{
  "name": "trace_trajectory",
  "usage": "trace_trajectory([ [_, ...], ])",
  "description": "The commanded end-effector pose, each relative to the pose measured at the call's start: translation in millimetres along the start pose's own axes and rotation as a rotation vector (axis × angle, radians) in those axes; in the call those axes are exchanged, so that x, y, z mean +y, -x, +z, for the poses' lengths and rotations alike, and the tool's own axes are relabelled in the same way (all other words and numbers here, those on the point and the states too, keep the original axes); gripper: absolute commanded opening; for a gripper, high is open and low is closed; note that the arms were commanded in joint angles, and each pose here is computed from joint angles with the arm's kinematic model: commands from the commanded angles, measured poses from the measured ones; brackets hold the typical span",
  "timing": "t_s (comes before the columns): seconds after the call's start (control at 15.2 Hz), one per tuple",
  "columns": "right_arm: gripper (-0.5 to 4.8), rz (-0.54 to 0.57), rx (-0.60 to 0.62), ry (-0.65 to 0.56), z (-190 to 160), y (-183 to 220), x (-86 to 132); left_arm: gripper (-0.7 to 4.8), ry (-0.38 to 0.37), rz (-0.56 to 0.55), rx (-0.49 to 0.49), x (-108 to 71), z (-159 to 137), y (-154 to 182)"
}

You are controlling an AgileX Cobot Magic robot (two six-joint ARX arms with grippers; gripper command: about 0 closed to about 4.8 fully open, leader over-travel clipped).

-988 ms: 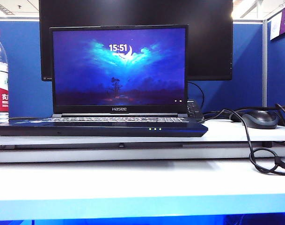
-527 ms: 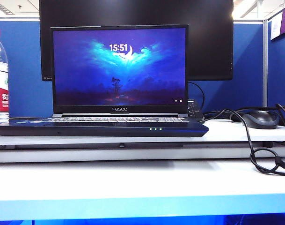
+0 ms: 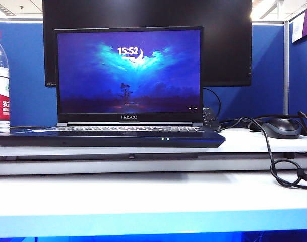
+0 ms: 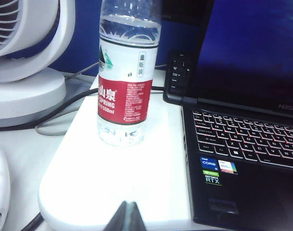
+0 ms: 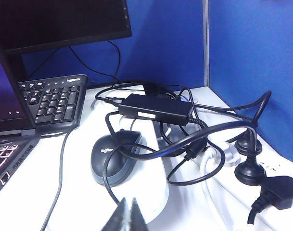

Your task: Open the lid of the black laptop.

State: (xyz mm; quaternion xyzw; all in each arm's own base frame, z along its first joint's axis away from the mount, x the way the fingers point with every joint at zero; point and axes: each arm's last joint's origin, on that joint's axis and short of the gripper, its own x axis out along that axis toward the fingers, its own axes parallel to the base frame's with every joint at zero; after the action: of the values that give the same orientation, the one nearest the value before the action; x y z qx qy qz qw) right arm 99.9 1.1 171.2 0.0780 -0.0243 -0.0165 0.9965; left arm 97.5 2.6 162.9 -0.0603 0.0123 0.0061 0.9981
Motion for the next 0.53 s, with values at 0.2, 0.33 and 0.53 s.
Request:
trace_trajectory([
  [0.2, -0.01, 0.010, -0.005, -0.004, -2.4, 2.4, 0.1, -0.05, -0.008, 0.000, -0.008, -0.1, 0.9, 0.2],
  [0.33, -0.01, 0.009, 0.009, -0.003, -3.8, 2.5, 0.1, -0.05, -0.008, 0.000, -0.008, -0.1, 0.9, 0.2],
  [0.53, -0.01, 0.010, 0.009, -0.003, -3.8, 2.5, 0.1, -0.05, -0.008, 0.000, -0.009, -0.1, 0.9, 0.2],
])
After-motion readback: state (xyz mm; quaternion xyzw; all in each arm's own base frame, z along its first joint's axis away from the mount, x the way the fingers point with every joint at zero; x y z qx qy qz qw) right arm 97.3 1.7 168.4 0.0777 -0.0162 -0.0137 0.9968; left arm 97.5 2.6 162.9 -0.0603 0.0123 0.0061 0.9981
